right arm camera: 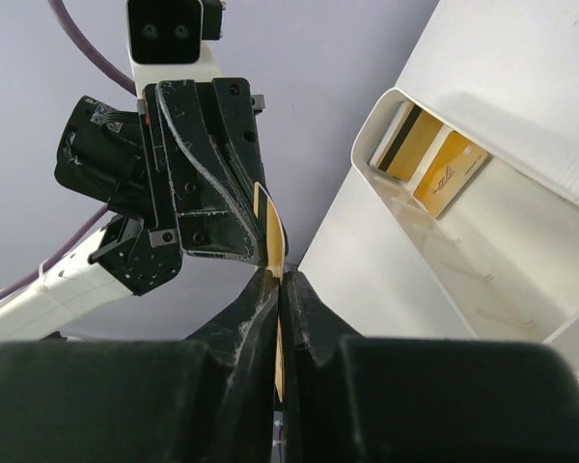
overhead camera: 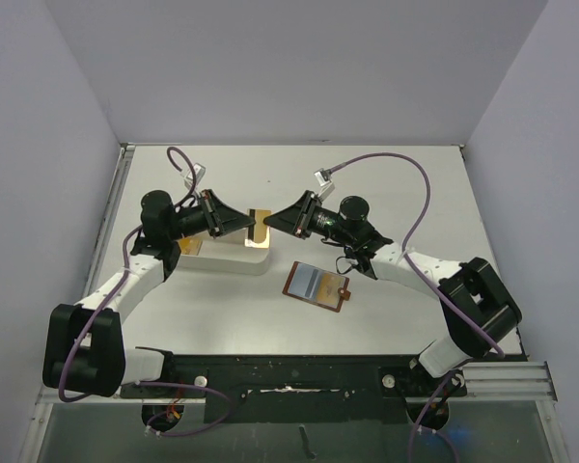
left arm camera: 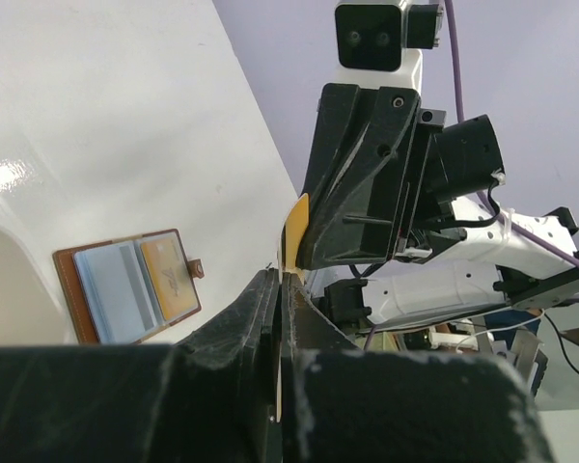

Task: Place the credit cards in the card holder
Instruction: Pick up the credit card from the storage box.

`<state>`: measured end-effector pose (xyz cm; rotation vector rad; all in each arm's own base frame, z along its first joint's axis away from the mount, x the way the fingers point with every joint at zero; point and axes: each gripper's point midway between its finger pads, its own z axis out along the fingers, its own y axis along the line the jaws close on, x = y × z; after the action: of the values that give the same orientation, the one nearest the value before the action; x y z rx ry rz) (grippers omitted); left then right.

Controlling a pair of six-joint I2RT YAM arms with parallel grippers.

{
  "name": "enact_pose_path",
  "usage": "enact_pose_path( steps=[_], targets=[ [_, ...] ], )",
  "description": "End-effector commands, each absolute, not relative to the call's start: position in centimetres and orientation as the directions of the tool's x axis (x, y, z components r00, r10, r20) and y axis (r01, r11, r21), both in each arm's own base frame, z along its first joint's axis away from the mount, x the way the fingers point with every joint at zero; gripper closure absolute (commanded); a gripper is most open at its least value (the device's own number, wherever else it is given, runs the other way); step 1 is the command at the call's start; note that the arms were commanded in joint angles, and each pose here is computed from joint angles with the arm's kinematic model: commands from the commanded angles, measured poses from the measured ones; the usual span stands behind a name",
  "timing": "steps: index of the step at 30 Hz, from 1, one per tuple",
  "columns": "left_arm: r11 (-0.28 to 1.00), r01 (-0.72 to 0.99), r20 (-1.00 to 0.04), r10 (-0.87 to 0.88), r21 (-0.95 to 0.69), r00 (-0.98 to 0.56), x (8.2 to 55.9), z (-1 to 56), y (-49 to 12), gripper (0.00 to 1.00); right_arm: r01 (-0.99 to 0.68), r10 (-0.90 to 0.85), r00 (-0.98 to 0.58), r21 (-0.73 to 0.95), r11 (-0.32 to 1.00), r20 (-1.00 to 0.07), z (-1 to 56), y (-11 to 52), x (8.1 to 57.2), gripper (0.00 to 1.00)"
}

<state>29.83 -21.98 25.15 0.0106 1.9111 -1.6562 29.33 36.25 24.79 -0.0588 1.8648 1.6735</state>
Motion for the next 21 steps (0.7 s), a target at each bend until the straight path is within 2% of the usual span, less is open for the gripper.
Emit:
enact_pose_path(
  steps=[1, 2, 3, 8, 11, 14, 21],
  targets=[
    [0.229, 0.432, -0.488, -0.361, -0.872, -0.795, 30.0, 25.8, -22.0, 1.00, -0.509, 0.389, -0.762, 0.850, 0.136, -0.518, 28.0, 36.5, 29.0, 1.00],
    [0.239, 0.428, -0.488, -0.358, -0.872, -0.796, 30.0, 25.5, -22.0, 1.00, -0.507, 0.393, -0.759, 0.850, 0.144, -0.519, 27.9, 36.4, 29.0, 1.00],
    [0.254, 0.423, -0.491, -0.356, -0.870, -0.795, 30.2, 25.2, -22.0, 0.94, -0.503, 0.396, -0.756, 0.849, 0.159, -0.522, 27.8, 36.3, 29.1, 1.00],
    [0.392, 0.413, -0.540, -0.309, -0.822, -0.783, 31.0, 23.4, -21.8, 0.53, -0.393, 0.386, -0.749, 0.831, 0.394, -0.538, 24.3, 34.4, 30.3, 1.00],
    [0.470, 0.426, -0.581, -0.256, -0.773, -0.772, 30.9, 22.6, -22.4, 0.50, -0.298, 0.369, -0.746, 0.774, 0.559, -0.554, 21.5, 32.0, 30.6, 1.00],
    [0.551, 0.445, -0.625, -0.190, -0.706, -0.757, 30.8, 21.5, -23.4, 0.46, -0.220, 0.355, -0.751, 0.718, 0.661, -0.557, 19.1, 29.6, 30.1, 1.00],
    [0.645, 0.496, -0.682, -0.054, -0.581, -0.730, 29.7, 19.5, -27.1, 0.51, -0.055, 0.356, -0.758, 0.597, 0.800, -0.546, 14.7, 24.2, 28.6, 1.00]
  ],
)
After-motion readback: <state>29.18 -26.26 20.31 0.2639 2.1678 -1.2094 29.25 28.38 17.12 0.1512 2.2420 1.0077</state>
